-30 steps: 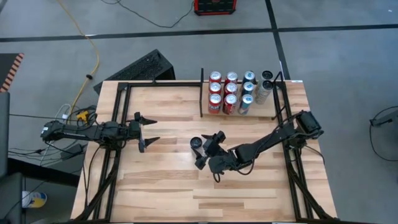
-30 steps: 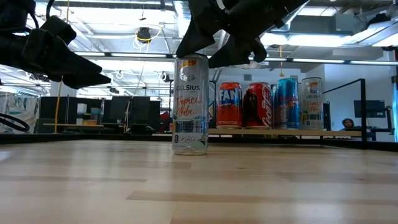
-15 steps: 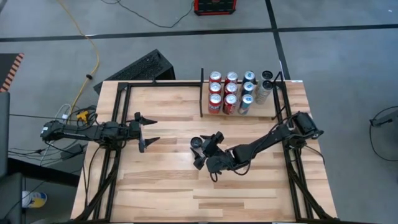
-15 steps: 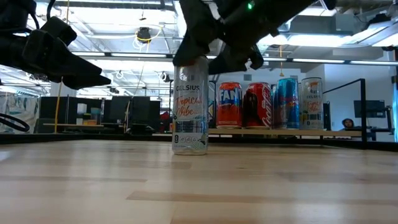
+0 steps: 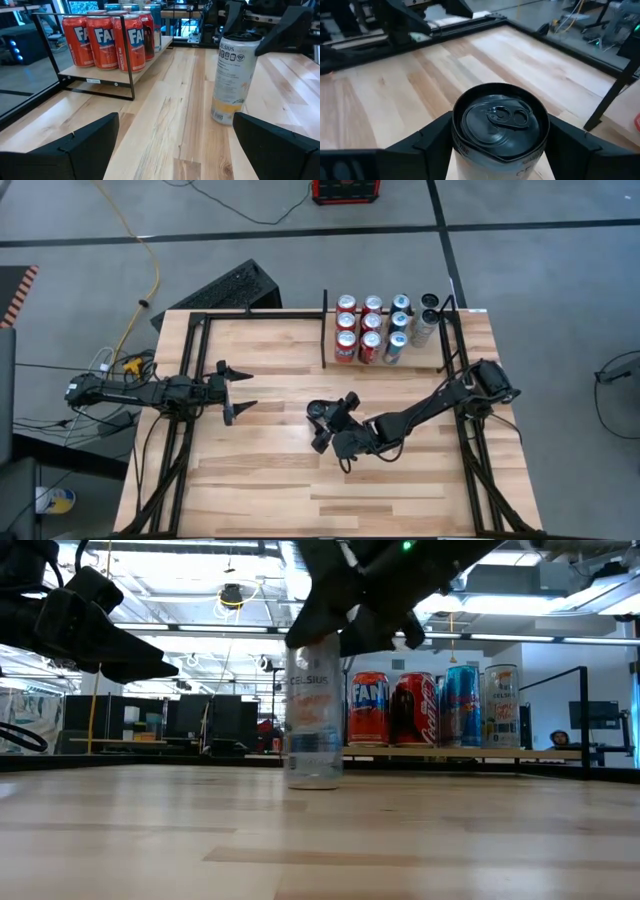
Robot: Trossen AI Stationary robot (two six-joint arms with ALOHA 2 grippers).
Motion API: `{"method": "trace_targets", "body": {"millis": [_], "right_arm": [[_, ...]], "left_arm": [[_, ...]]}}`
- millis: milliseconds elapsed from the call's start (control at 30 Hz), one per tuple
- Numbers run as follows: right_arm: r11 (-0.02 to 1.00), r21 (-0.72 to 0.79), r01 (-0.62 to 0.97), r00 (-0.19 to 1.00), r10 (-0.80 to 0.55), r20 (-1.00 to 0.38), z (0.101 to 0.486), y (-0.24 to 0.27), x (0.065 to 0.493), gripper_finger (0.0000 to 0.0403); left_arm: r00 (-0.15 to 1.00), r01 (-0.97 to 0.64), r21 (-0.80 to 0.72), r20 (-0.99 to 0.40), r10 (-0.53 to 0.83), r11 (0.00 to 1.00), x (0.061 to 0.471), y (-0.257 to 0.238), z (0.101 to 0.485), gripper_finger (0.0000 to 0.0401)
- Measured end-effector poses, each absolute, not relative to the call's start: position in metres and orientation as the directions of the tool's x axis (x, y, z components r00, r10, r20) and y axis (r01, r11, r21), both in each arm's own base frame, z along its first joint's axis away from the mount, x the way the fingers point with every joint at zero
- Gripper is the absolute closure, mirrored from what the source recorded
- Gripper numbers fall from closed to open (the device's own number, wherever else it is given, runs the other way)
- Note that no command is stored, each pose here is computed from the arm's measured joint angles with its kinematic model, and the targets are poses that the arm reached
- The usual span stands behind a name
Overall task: Place canned beverage on shelf
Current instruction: Put the white-yellow soda can on the shelf aligned with the other soda cans
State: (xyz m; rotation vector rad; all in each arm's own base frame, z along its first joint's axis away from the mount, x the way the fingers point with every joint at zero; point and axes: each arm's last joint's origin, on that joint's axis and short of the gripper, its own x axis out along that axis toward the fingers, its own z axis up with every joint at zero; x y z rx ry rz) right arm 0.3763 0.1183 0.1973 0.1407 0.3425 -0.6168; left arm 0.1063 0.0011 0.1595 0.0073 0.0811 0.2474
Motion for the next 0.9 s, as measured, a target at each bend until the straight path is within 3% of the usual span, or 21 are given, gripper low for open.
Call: {"method": "trace_targets", "body": {"millis": [233,533,900], "right_arm": [[0.853,-0.040,0.520,0.763,-0.485,-0.427,0.240,0.115,0.344,0.0123],[0.850,-0.150,0.506,0.700,-0.505,-0.504,0.302,0.086,0.254,0.0123],[0.840,-0.075,0.537,0.746,-0.515,-0.422,0.286,0.037,0.141,0.0123]], "left_arm": [[0.966,-0.244,0.015,-0.079,0.245,0.970,0.106,0.001,0.160,0.0024],[0.966,-0.242,0.062,-0.078,0.246,0.968,0.106,0.001,0.160,0.0024],[0.966,-0.242,0.068,-0.079,0.247,0.968,0.106,0.001,0.160,0.0024]]}}
